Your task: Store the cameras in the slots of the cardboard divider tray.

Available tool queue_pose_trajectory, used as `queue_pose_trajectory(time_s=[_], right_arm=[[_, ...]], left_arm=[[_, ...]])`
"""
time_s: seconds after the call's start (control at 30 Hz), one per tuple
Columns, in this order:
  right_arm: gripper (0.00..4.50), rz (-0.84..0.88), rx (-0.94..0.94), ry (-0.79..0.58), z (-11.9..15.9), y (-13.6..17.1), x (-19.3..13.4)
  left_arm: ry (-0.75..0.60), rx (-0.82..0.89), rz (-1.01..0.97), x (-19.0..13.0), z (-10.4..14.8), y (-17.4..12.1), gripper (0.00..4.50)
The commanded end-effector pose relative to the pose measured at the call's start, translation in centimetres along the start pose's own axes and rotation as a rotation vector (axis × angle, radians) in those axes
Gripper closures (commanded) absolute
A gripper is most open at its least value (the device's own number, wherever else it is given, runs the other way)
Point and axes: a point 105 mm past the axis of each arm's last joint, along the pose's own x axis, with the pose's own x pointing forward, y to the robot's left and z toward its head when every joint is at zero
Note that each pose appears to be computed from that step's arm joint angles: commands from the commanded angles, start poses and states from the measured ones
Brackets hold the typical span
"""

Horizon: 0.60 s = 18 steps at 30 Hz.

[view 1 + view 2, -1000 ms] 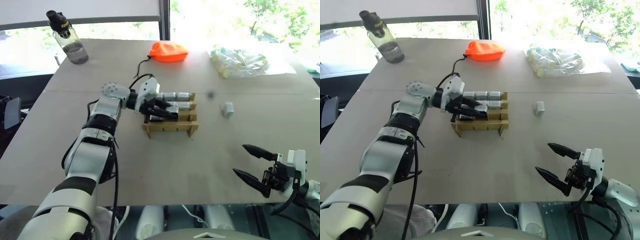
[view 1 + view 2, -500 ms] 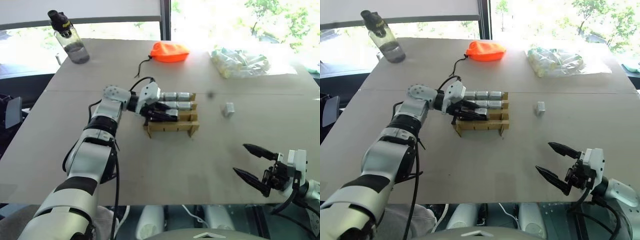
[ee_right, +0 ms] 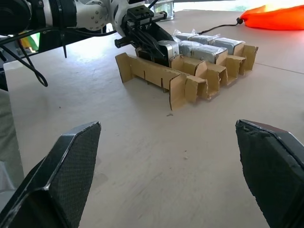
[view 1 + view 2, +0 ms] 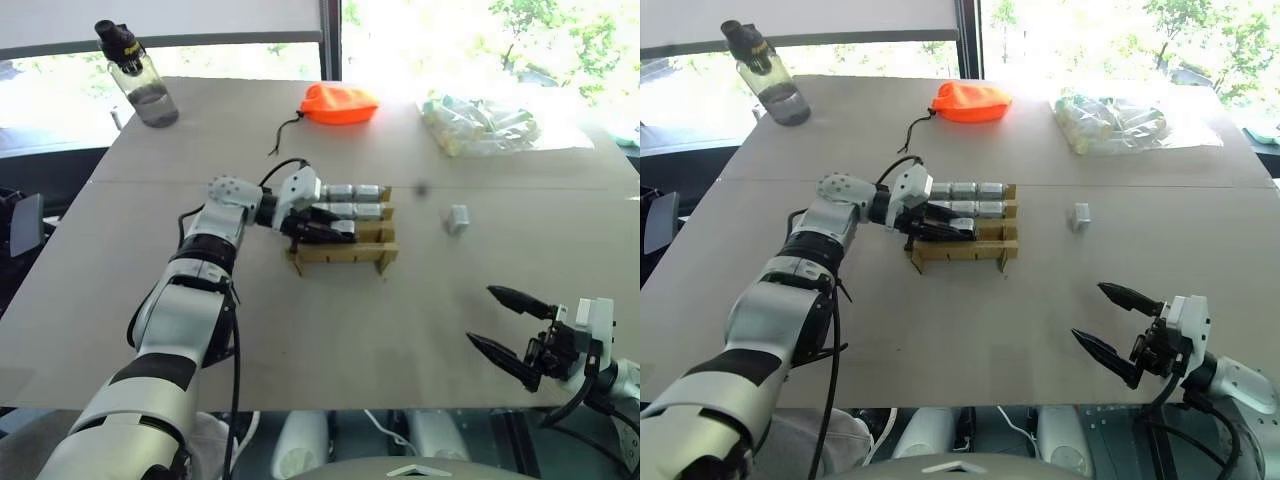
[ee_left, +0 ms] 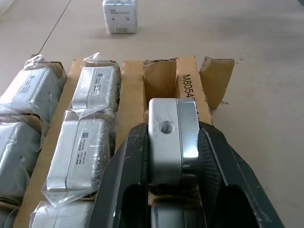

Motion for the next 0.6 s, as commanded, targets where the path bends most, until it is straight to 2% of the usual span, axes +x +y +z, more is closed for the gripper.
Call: queue_pose_trajectory(time_s=[0.03, 0.17, 0.33, 0.43, 0.6], right_arm=[[0.0, -0.015, -0.062, -0.031, 1.0, -0.3, 0.0], [0.0, -0.073, -0.083, -0.004, 0.1, -0.9, 0.5], [0.0, -0.225, -0.098, -0.024, 0.9, -2.9, 2.2], [0.0, -0.286, -0.153, -0.063, 1.8, -3.8, 3.9], [0.0, -0.52, -0.189, -0.074, 1.6, -6.7, 7.7]], left_arm=[[0.02, 0.071, 0.055, -0.6, 1.0, 0.9, 1.89], [-0.005, 0.13, 0.018, -1.7, 1.9, 0.3, 0.41], [-0.1, 0.17, 0.024, -3.6, 5.2, -0.7, 0.41], [-0.153, 0.121, -0.001, -4.8, 6.9, -2.4, 0.41], [-0.042, 0.098, 0.046, -6.3, 6.5, -5.9, 0.41]])
